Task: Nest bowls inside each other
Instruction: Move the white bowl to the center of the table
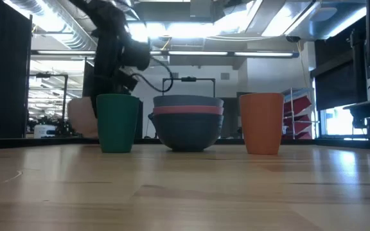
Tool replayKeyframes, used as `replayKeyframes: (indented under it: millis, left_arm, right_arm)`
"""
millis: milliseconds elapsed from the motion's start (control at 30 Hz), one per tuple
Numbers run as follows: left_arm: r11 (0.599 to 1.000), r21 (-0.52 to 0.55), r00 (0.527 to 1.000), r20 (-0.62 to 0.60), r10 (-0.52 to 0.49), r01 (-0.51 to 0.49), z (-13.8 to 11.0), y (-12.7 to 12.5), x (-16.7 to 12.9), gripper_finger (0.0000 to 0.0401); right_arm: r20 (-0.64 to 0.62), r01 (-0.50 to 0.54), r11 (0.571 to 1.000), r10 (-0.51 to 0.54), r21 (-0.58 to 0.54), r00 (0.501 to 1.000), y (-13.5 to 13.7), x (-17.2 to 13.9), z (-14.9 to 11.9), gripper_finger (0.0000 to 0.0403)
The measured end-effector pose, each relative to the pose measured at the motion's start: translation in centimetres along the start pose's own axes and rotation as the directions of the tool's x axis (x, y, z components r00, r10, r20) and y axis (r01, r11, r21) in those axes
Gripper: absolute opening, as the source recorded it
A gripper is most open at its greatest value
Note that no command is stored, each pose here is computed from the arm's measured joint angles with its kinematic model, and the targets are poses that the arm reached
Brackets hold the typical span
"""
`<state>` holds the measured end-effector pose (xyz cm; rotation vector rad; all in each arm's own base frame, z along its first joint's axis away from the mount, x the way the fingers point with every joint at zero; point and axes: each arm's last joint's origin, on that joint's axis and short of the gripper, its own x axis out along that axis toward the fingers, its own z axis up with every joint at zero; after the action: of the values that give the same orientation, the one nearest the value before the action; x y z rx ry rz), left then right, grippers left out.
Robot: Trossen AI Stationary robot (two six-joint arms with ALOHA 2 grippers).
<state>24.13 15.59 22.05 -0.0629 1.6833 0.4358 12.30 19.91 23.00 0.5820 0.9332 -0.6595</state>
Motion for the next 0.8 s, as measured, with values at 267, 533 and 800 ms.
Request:
replayKeyframes:
  millis: [267,533,800]
  left_arm:
    - [0.989,0.134,0.997,0.052,0.056,-0.062,1.0,-3.1,-4.1,0.0022]
    - [0.978,0.191,0.976,0.213,0.047,-0.089,0.9,-8.8,-11.7,0.0022]
    - [0.981,0.182,0.952,0.306,0.001,-0.06,-1.1,-15.9,-17.6,0.0022]
  right_arm:
    - [-0.005,0.043,0.999,-0.043,0.01,0.999,-0.5,0.2,0.0,0.0136]
    - [-0.019,0.04,0.999,-0.04,0.002,0.999,-1.1,1.8,-0.8,0.0136]
    - [-0.02,0.012,0.995,-0.014,-0.096,1.0,-1.1,2.4,-1.1,0.0136]
